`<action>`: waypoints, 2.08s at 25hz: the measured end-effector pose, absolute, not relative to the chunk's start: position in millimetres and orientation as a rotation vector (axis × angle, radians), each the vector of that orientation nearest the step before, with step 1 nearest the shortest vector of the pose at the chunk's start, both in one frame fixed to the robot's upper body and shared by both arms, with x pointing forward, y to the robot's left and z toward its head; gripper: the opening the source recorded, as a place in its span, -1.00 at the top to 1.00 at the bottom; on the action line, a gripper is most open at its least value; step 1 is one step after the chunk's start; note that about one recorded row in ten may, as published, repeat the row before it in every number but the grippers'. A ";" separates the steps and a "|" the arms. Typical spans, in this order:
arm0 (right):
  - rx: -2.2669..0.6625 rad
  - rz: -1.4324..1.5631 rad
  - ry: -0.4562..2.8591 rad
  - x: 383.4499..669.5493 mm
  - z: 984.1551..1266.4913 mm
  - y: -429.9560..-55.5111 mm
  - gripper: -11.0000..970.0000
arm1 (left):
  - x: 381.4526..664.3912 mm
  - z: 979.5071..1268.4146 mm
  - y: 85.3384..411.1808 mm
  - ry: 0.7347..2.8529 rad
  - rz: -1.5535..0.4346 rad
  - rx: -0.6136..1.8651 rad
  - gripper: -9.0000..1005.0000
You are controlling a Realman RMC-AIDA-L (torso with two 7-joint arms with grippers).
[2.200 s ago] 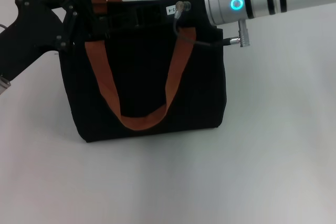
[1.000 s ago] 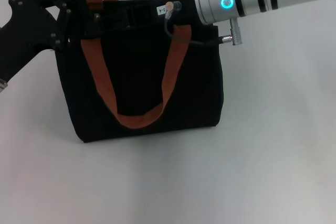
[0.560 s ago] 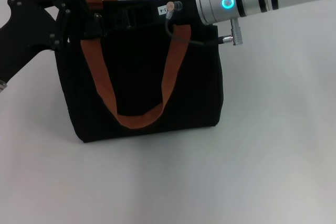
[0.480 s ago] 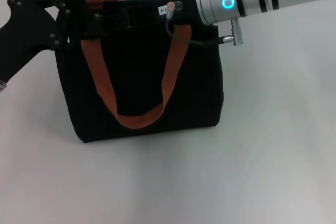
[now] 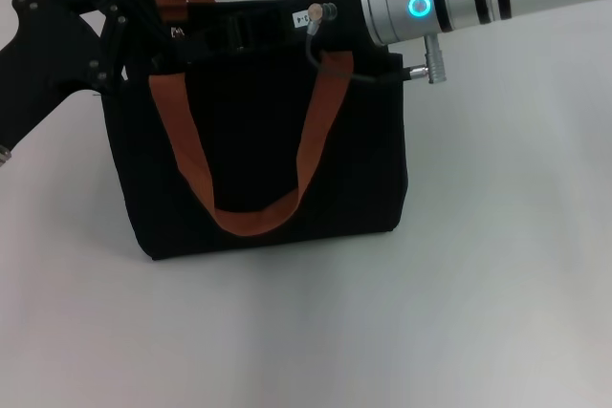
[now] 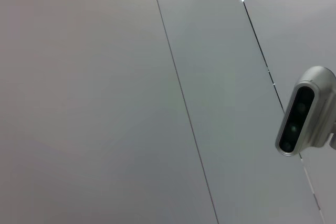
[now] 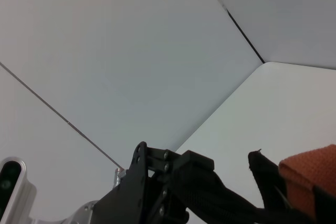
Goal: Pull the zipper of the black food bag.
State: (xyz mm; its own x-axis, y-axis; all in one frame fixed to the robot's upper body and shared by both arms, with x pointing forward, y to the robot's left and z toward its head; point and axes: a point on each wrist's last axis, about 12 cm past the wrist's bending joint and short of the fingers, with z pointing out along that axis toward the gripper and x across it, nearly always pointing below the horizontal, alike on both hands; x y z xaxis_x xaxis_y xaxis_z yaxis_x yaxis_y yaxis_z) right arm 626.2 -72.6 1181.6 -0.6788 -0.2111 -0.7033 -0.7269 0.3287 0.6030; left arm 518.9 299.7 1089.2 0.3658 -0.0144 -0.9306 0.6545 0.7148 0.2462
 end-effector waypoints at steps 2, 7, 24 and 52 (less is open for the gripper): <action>-0.832 1.323 2.084 626.4 1181.1 -72.3 0.64 | 518.9 1089.3 299.7 1.127 -0.474 0.670 0.93; -0.865 1.293 2.058 627.2 1181.7 -71.7 0.89 | 518.8 1089.3 299.6 1.126 -0.475 0.670 0.93; -0.872 1.219 2.098 631.6 1188.6 -68.2 0.98 | 519.5 1089.3 301.5 1.131 -0.463 0.659 0.93; -0.806 0.992 2.264 637.0 1207.5 -68.0 0.98 | 521.4 1086.5 305.0 1.160 -0.429 0.632 0.93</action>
